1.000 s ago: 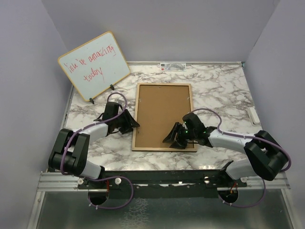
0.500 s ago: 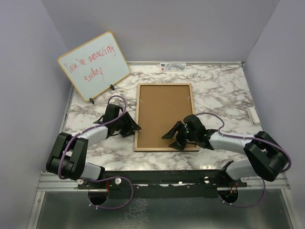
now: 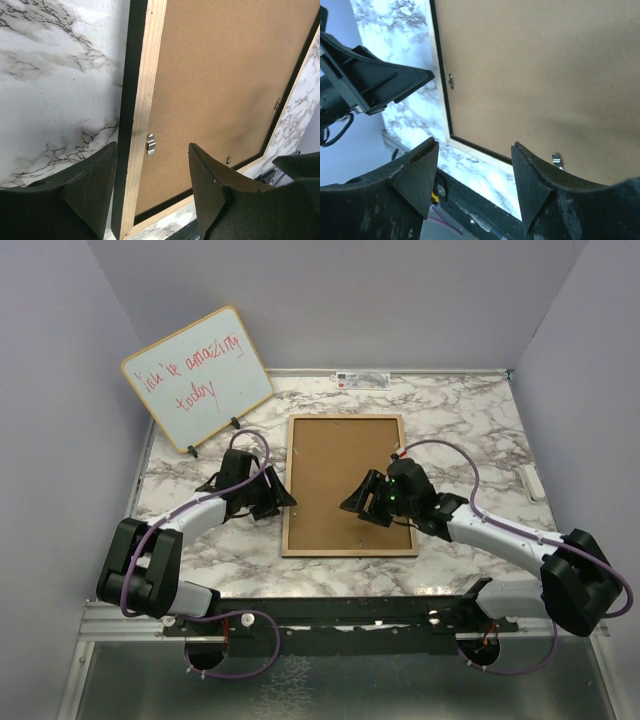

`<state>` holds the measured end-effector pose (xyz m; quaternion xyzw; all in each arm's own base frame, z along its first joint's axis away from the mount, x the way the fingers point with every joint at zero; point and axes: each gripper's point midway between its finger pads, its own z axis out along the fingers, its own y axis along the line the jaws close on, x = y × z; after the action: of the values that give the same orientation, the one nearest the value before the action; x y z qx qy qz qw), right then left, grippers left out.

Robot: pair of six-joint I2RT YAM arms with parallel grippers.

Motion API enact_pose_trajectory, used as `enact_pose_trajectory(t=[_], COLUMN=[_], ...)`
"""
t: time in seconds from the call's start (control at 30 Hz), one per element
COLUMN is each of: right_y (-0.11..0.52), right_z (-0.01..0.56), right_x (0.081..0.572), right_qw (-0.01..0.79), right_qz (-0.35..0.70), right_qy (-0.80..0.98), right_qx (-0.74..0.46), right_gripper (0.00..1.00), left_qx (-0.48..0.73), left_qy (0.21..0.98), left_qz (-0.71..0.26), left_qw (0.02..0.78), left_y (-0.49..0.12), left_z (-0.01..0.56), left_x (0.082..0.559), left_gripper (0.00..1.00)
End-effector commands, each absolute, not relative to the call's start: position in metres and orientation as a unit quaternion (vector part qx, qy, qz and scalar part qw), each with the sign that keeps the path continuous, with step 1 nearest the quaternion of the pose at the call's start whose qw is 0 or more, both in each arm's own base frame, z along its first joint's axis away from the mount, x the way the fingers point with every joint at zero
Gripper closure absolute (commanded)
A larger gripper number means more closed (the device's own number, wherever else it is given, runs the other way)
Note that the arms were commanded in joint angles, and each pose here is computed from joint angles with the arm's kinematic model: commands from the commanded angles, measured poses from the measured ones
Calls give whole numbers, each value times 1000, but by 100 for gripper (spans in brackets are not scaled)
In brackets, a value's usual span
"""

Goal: Put the photo into the frame

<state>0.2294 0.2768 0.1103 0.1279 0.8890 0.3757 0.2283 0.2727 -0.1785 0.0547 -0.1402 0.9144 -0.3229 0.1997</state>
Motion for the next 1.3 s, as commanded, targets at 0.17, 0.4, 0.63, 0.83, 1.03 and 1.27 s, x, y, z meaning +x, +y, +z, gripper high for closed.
enact_pose_trajectory(t=[0.17,0.4,0.63,0.83,1.03,1.27], right_y=[267,286,271,253,248,236], right_z=[78,63,38,21,29,54], right_x=[227,192,185,188,195,229], right_qw=[218,148,121,120,145,216], right_qz=[296,363,317,256,250,220], right_qy=[929,919,940,959,957,948], right_qx=[46,-31,-16,10,25,80], right_gripper=[51,59,66,66,64,49], left_qx=[-105,-102,-106,-109,-108,-107], left_qy=[924,927,929,930,929,928], left_qz=[-297,-291,-288,-286,-286,-289], left_qw=[216,212,205,203,206,211], left_y=[-174,-172,-170,-170,-170,-174], left_z=[49,42,35,33,35,39], left_x=[280,276,272,271,274,284], left_gripper=[39,40,40,41,41,38])
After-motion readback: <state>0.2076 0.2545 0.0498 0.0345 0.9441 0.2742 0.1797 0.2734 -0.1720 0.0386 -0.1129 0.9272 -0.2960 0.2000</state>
